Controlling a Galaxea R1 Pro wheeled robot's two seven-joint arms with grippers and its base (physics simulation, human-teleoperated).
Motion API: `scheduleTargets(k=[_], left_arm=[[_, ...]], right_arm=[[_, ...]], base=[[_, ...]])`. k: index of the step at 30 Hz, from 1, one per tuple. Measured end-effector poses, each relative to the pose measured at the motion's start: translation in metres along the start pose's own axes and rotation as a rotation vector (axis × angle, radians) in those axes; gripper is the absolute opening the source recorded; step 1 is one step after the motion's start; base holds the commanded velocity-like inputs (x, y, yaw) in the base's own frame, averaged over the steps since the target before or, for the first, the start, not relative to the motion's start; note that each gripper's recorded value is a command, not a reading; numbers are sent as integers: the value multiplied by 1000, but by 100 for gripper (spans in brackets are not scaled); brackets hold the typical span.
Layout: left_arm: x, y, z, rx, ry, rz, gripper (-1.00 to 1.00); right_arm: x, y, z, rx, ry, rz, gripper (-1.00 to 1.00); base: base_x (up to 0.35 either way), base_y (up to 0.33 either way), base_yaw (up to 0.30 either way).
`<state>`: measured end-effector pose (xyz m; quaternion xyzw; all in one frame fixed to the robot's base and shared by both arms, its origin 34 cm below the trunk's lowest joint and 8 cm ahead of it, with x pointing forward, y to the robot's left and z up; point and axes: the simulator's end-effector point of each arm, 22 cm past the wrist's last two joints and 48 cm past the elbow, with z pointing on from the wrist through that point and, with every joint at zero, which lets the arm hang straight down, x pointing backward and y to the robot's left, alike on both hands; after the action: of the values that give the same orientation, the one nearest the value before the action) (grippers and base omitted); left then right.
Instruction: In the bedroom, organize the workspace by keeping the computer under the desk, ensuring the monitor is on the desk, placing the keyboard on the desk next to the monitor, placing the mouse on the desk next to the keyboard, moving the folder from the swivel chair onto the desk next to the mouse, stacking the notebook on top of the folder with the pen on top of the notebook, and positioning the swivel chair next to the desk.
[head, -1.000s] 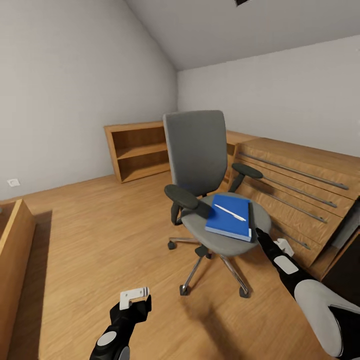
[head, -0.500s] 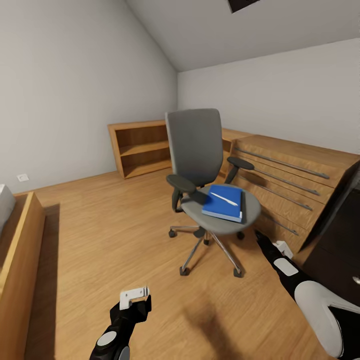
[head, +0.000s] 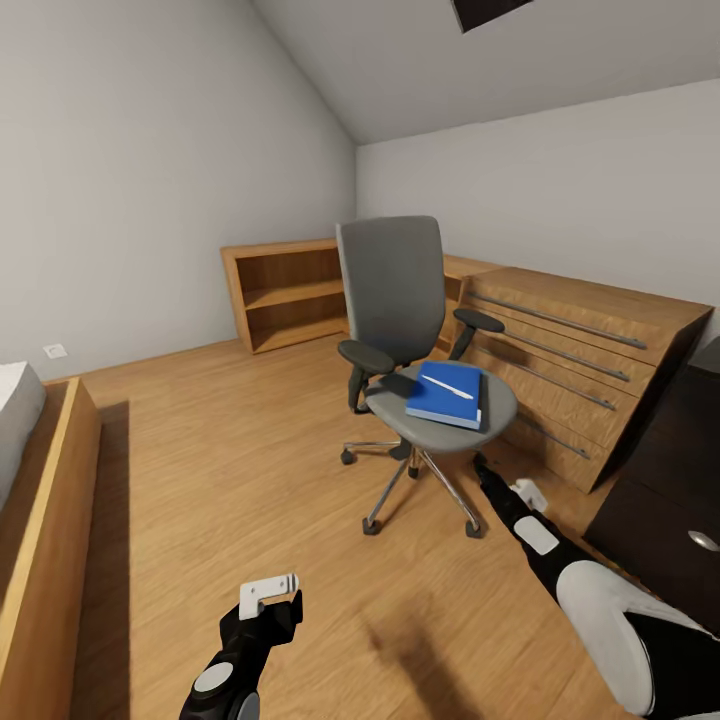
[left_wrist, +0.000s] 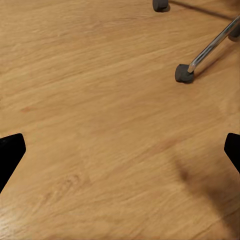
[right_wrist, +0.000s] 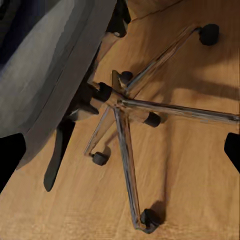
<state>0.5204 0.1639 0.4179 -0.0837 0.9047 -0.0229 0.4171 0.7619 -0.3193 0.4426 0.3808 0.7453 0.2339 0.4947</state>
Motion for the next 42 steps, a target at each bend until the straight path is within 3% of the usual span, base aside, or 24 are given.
scheduleTargets(k=[5,9,16,42], left_arm=[[0,0,0,0,0,0,100],[0,0,0,0,0,0,100],[0,0,0,0,-1,1,100],[0,-1,0,3,1,2,100]], right_arm=[[43,24,-1,-38,60,-21,100],[78,43,-3,-64,105,-10,100],[109,55,-8,-84,152,-41,100],[113,60,-9,-104,161,-77,100]], base=[[0,0,0],[0,0,0],[69,0,0],[178,0,0]])
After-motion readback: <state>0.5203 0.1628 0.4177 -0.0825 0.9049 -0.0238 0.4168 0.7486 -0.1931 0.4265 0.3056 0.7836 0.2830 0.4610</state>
